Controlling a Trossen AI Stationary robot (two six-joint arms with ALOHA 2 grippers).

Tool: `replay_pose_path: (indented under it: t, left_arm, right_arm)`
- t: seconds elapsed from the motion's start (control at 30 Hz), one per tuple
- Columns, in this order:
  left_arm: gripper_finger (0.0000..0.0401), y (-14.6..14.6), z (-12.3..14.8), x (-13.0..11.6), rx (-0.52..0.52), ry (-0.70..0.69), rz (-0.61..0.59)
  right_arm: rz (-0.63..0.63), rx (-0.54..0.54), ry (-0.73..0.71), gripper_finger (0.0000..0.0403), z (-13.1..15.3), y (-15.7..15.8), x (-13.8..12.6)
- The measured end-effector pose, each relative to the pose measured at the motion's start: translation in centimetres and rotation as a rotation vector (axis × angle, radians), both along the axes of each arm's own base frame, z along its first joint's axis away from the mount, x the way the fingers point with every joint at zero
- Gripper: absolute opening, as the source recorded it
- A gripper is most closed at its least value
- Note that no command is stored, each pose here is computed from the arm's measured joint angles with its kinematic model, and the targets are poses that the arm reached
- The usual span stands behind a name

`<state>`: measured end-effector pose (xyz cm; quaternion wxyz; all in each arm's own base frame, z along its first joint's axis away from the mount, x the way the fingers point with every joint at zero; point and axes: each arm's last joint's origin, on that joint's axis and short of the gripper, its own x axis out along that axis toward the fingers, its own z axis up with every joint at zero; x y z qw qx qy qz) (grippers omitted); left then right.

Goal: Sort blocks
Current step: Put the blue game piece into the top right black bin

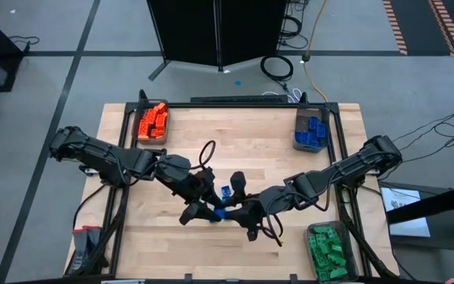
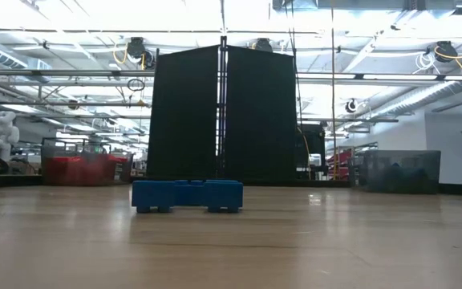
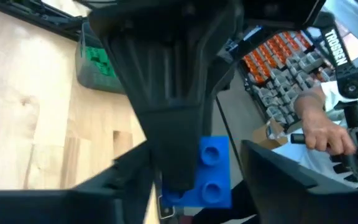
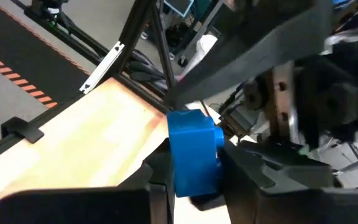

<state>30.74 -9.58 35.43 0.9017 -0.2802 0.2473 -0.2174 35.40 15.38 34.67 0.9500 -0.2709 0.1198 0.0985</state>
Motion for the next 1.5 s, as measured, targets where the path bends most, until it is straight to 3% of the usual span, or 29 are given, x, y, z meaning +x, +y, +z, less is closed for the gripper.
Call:
replay_pose_path:
  t: [0.2, 0.3, 0.43, 0.57, 0.8, 0.87, 1.0, 1.1, 1.23, 1.33, 1.5]
  left_arm:
    - [0.0309, 0.0, 1.0, -1.1, -0.028, -0.015, -0.044]
    - [0.0318, 0.2, 1.6, -2.0, 0.008, -0.025, -0.018]
    - [0.0321, 1.1, 1.7, -4.1, 0.128, 0.051, 0.083]
    - [0.0321, 2.4, 1.0, -5.9, 0.301, 0.174, 0.27]
    - [0.0322, 3.2, 0.1, -6.7, 0.447, 0.273, 0.406]
    - [0.0322, 3.5, 0.0, -6.5, 0.457, 0.279, 0.419]
    - [0.0322, 3.9, -0.1, -6.4, 0.479, 0.283, 0.423]
    - [0.0322, 4.1, -0.2, -6.4, 0.475, 0.292, 0.426]
    - [0.0322, 4.2, -0.5, -6.7, 0.47, 0.339, 0.39]
    - [0.0322, 4.2, -0.8, -7.0, 0.481, 0.377, 0.375]
    - [0.0322, 4.2, -0.9, -7.1, 0.5, 0.393, 0.363]
  right_arm:
    - [-0.026, 0.023, -0.011, 0.0079, 0.7, -0.2, -0.6]
    - [-0.077, 0.013, -0.019, 0.0079, 1.6, -0.8, -1.4]
    - [-0.229, 0.004, 0.091, 0.0079, 2.4, -2.4, -3.9]
    - [-0.673, 0.015, 0.226, 0.0079, 2.2, -6.2, -7.8]
    - [-1.48, 0.302, 0.357, 0.0079, 1.2, -15.5, -14.1]
    - [-1.628, 0.357, 0.321, 0.0079, 1.1, -17.7, -14.6]
    - [-1.75, 0.427, 0.302, 0.0079, 0.2, -22.0, -14.3]
    - [-1.911, 0.472, 0.324, 0.0079, -1.9, -25.4, -15.1]
    - [-2.061, 0.716, 0.396, 0.0079, -5.3, -29.2, -17.2]
    - [-2.042, 0.869, 0.434, 0.0079, -7.6, -30.6, -17.8]
    - [-1.983, 0.992, 0.481, 0.0079, -10.0, -32.0, -17.8]
